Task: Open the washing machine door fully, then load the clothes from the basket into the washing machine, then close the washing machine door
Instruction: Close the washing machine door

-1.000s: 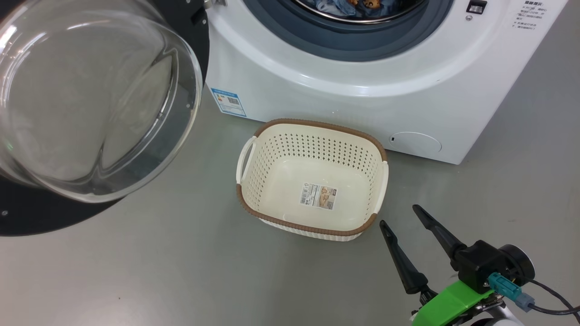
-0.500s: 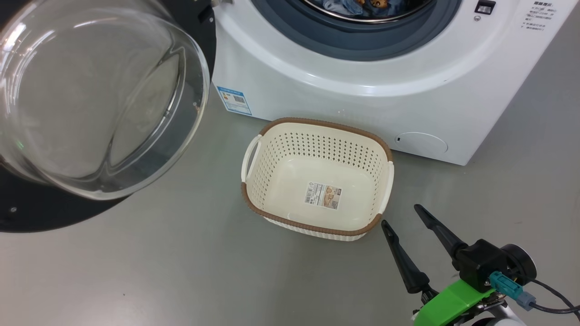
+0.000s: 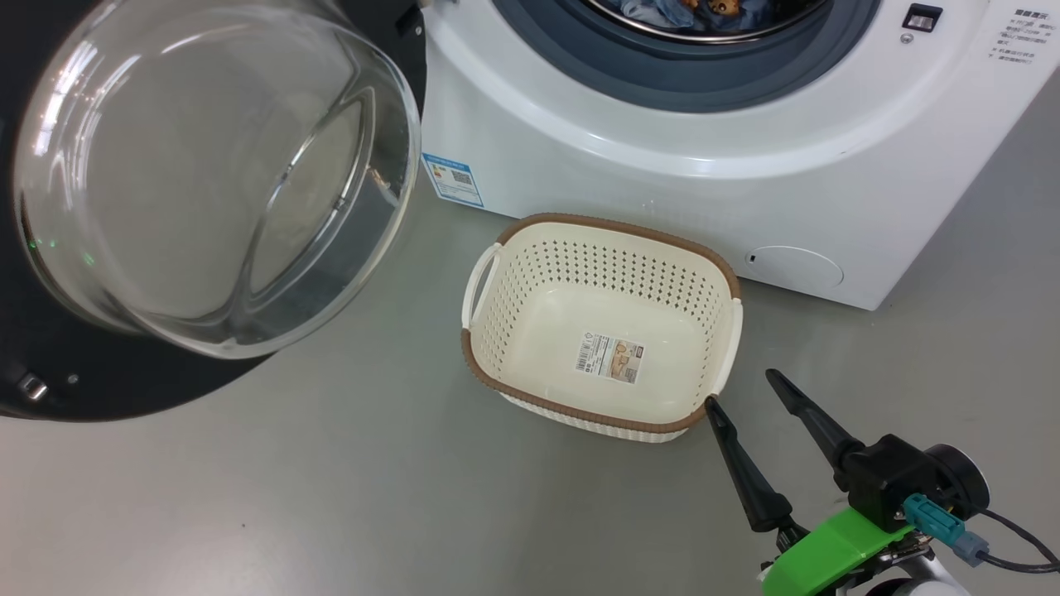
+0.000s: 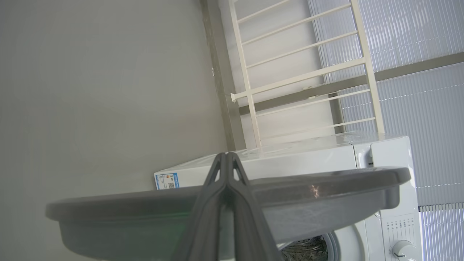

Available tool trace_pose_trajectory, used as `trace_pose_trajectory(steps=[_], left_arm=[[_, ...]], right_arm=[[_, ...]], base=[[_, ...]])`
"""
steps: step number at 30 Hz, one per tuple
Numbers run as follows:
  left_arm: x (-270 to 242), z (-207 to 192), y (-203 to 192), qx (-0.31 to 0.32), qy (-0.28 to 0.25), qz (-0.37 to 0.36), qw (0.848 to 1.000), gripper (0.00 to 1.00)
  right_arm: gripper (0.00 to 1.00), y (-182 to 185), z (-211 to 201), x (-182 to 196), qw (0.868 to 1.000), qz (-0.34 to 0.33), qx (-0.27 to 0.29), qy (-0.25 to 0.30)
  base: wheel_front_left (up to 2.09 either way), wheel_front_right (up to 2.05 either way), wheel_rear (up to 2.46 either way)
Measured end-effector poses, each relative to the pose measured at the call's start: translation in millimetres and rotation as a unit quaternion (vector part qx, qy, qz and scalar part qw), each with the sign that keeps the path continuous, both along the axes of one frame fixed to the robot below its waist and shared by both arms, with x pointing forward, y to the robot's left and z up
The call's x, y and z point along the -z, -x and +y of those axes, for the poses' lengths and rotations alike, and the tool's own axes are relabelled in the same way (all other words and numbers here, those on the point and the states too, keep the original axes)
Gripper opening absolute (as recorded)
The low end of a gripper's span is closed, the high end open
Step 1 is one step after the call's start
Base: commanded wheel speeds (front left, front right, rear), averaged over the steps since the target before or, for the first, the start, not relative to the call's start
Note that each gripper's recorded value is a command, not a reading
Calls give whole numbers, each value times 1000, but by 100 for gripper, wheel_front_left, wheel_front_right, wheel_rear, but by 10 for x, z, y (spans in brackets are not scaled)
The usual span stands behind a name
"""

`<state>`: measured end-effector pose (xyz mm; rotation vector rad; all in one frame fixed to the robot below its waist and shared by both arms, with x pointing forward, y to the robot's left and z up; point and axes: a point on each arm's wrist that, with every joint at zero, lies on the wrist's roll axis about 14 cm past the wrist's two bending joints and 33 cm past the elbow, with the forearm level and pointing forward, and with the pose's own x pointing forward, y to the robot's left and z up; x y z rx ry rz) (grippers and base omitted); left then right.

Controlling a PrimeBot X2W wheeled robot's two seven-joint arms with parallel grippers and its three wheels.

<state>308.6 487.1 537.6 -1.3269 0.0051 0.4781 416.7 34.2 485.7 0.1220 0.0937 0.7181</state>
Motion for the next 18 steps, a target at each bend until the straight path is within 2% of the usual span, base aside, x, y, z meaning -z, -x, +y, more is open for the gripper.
trace_pose_trajectory(steps=[18], left_arm=[[141,-546,149,108,34,-17,993,0]], right_arm=[[100,-3,71,-73,1000,-8,-7,-6]], base=[[0,0,0]])
